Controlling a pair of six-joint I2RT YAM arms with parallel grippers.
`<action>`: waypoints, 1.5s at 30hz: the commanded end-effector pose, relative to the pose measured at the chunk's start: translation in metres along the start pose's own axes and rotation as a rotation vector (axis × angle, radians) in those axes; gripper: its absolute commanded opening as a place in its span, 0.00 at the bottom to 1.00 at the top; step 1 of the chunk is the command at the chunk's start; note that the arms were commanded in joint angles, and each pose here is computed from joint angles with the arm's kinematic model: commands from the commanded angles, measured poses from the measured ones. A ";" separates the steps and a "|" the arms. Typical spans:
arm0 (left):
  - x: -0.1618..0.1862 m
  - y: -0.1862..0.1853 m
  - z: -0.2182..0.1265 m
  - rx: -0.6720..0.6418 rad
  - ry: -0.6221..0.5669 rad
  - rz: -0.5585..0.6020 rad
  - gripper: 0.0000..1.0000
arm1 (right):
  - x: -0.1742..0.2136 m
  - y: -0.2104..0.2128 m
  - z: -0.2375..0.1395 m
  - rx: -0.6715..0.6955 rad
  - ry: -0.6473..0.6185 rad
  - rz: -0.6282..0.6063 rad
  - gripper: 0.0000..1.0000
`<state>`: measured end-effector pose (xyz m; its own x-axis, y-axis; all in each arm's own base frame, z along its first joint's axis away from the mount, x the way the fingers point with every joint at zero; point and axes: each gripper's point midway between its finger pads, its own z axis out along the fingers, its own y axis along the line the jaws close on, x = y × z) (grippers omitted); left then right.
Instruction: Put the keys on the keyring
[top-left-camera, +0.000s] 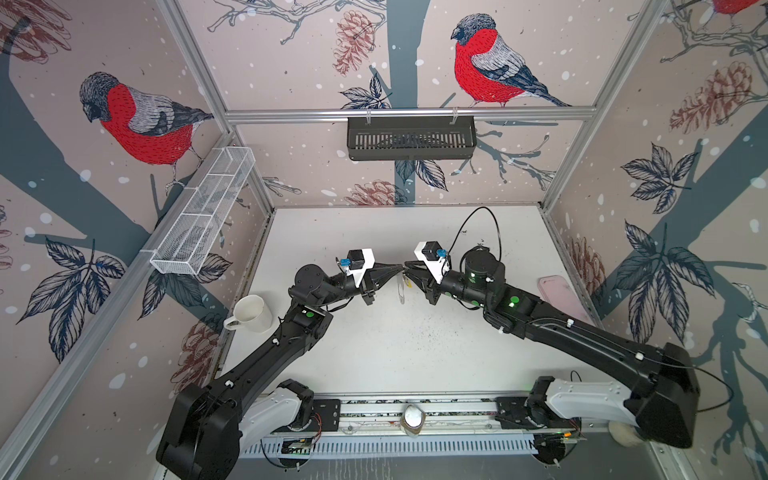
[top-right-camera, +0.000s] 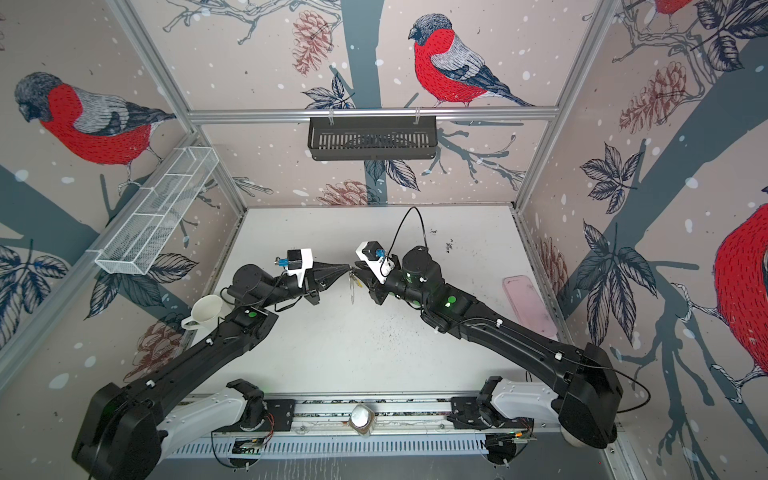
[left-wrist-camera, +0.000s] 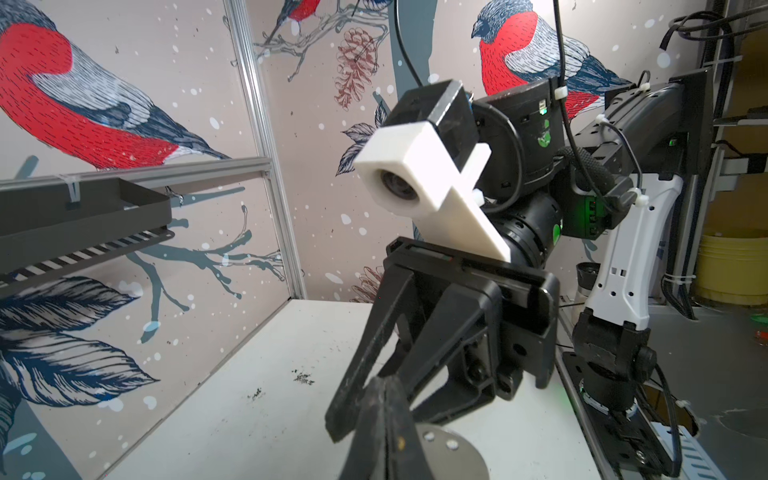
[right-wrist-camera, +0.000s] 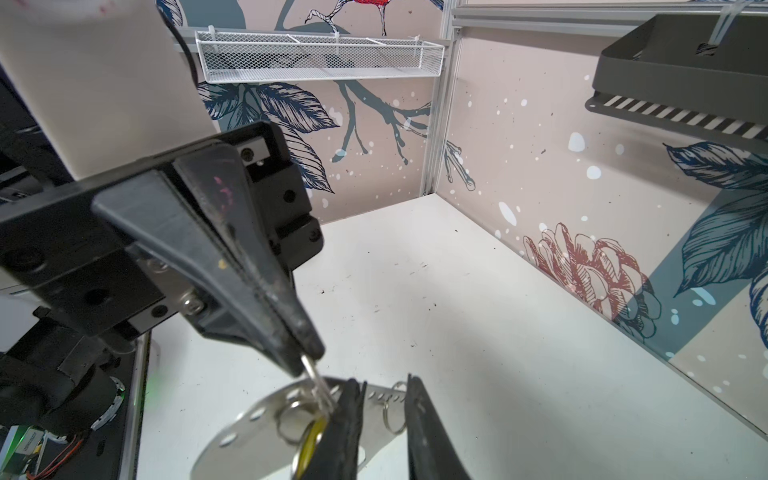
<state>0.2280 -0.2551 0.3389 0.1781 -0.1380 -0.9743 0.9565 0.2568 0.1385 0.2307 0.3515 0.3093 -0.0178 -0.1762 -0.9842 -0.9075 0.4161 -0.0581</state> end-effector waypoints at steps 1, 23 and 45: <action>-0.011 -0.002 -0.001 0.004 -0.042 0.039 0.00 | -0.010 0.007 0.002 -0.023 -0.040 -0.011 0.22; -0.011 -0.003 -0.004 0.004 -0.054 0.038 0.00 | 0.000 0.002 0.028 0.108 0.013 -0.034 0.28; -0.010 -0.004 -0.011 -0.004 -0.060 0.045 0.00 | 0.003 -0.021 -0.012 0.210 0.060 -0.131 0.43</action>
<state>0.2248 -0.2464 0.3366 0.1886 -0.1600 -0.9689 0.9516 0.2735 0.1401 0.2525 0.3312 0.3056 0.0273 -0.2869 -0.9576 -0.7750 0.5990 -0.2016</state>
